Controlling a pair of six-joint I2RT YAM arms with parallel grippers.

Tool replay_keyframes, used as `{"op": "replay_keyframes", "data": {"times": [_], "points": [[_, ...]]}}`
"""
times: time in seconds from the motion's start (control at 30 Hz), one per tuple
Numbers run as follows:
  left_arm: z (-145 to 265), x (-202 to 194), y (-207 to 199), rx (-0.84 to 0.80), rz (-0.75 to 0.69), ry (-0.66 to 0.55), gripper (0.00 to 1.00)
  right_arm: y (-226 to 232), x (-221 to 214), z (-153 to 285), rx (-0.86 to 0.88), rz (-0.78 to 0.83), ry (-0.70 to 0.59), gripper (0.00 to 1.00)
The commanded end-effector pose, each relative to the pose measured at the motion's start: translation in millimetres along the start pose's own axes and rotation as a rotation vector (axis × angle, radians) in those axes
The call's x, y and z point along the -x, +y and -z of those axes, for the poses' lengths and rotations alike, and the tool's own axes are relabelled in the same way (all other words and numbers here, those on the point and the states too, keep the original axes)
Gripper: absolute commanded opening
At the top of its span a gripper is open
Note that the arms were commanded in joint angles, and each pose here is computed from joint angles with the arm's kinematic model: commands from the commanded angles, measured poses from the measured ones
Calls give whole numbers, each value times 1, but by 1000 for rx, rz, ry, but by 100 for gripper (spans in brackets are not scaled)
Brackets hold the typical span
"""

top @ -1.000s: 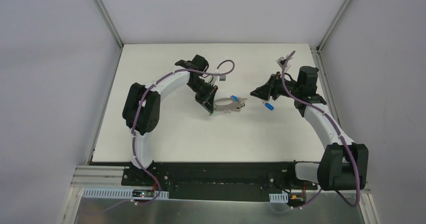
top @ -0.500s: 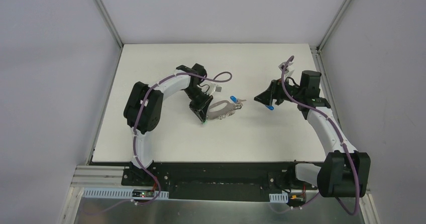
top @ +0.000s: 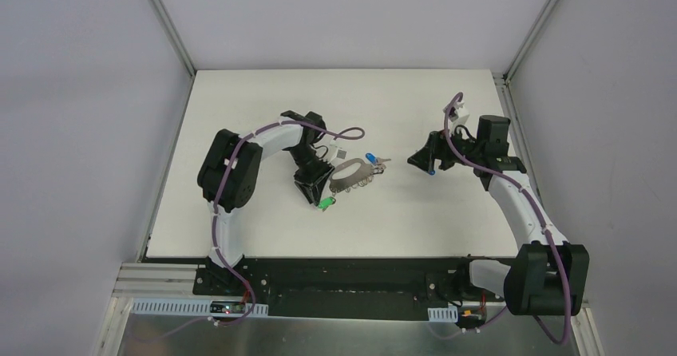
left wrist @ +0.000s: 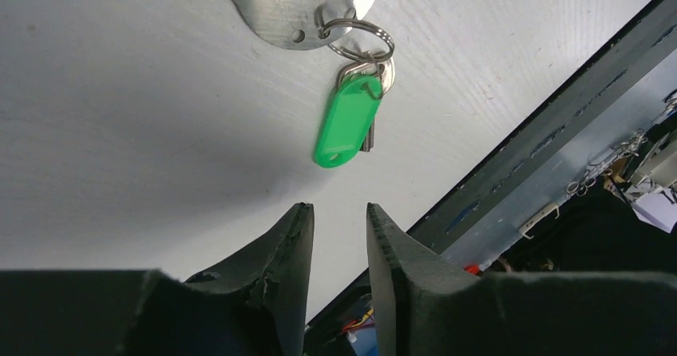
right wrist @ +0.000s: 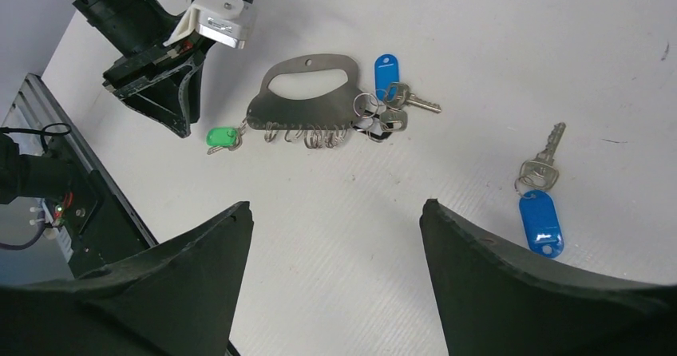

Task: Put the keys on the keyring
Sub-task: Place the keyring at the center of the board, then pick up the keyring from the center of the board.

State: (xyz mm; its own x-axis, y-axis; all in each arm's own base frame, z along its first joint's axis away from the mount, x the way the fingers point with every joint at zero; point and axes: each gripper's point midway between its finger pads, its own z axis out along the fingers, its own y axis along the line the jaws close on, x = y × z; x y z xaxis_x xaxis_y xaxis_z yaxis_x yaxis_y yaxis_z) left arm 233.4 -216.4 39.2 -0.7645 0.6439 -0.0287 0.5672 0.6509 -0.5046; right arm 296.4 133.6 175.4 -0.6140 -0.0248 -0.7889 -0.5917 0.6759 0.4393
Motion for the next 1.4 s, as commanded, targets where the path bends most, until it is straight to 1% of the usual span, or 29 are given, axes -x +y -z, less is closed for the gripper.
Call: {"op": "replay_keyframes", "data": {"times": [0.0, 0.13, 0.2, 0.33, 0.5, 0.6, 0.7, 0.83, 0.97, 1.13, 1.37], "points": [[13, -13, -4, 15, -26, 5, 33, -8, 0, 4, -45, 34, 8, 80], [32, -9, -6, 60, -92, -71, 38, -3, -8, 0, 8, 22, 53, 80], [44, -5, -8, 89, -137, -129, 40, 2, -10, -6, 32, 33, 58, 79], [72, 1, -5, 157, -181, -242, 44, 24, -15, -32, 76, 133, 107, 78], [112, 1, 8, 260, -149, -343, 49, 65, -29, -76, 155, 261, 200, 72], [135, -5, 18, 327, -113, -365, 55, 86, -40, -102, 183, 311, 261, 69], [152, -14, 28, 366, -78, -379, 57, 93, -49, -127, 154, 337, 305, 61], [165, -23, 34, 390, -43, -403, 58, 89, -58, -151, 103, 350, 343, 48], [167, -27, 32, 389, -43, -412, 59, 75, -68, -167, 39, 365, 385, 41], [169, -27, 28, 380, -44, -431, 59, 65, -79, -177, 4, 369, 431, 36], [168, -27, 23, 360, -44, -445, 59, 65, -91, -182, 6, 358, 469, 35]]}}
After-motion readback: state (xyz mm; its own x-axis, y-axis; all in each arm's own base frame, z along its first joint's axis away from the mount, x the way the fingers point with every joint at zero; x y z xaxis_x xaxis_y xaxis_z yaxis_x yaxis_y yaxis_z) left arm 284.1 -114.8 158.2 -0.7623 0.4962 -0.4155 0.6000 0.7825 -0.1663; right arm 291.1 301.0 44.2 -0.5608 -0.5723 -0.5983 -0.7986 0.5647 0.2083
